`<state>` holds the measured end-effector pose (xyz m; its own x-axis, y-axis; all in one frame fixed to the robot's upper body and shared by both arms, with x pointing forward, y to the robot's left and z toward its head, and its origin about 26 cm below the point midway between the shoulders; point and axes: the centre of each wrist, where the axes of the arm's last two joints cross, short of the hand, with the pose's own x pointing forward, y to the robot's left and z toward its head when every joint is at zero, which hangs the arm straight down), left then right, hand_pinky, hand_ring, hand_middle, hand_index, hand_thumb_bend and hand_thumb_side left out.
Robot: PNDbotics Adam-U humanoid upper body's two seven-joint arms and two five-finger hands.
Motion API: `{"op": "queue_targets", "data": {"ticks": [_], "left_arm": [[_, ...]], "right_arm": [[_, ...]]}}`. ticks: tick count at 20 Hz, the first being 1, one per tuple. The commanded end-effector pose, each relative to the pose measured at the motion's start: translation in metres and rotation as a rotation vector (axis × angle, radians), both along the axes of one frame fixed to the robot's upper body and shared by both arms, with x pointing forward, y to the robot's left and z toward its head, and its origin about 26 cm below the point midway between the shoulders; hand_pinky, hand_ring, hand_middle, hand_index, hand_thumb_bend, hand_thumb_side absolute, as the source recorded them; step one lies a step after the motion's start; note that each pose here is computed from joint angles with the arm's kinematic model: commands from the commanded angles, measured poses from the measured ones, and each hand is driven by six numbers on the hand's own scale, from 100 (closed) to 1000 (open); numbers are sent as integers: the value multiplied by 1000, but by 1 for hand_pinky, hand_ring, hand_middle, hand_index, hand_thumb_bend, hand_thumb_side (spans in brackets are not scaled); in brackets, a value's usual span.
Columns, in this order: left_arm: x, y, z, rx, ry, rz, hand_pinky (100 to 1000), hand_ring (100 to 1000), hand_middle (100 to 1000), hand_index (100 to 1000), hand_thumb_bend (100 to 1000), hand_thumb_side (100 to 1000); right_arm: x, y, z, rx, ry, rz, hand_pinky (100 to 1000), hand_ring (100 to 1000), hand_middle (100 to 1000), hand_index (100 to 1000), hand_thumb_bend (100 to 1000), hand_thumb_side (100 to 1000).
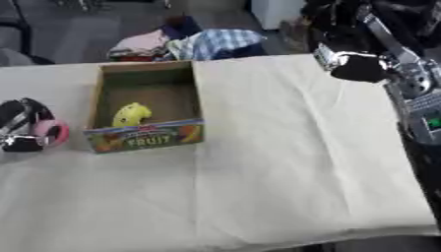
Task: Pick up objects on the table and place them in the box.
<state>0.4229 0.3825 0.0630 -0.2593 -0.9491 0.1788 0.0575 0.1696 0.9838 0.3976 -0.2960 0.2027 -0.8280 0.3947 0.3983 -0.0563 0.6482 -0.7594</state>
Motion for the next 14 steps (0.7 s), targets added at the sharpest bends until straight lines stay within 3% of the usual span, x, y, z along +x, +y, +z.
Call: {"op": "queue_targets", "data": {"ticks": [1,4,9,14], "left_arm": [[4,4,22,-55,-74,9,805,299,258,476,100,128],[6,0,45,-113,-122,-17,802,292,248,470,100,136],[13,-21,98,-179,-203,-142,797,310,265,486,100,134],[22,-55,118,-253,-199,-257,813,333,283,504,100,139]], "right_arm": [[-2,-5,12,1,-29,-10,525,591,711,872,100,477],[-2,-6,11,3,-27,-13,524,591,711,872,100,489],[-1,-4,10,2,-23,-6,524,590,710,872,100,503],[1,5,8,0,-14,21,523,590,709,872,100,518]]}}
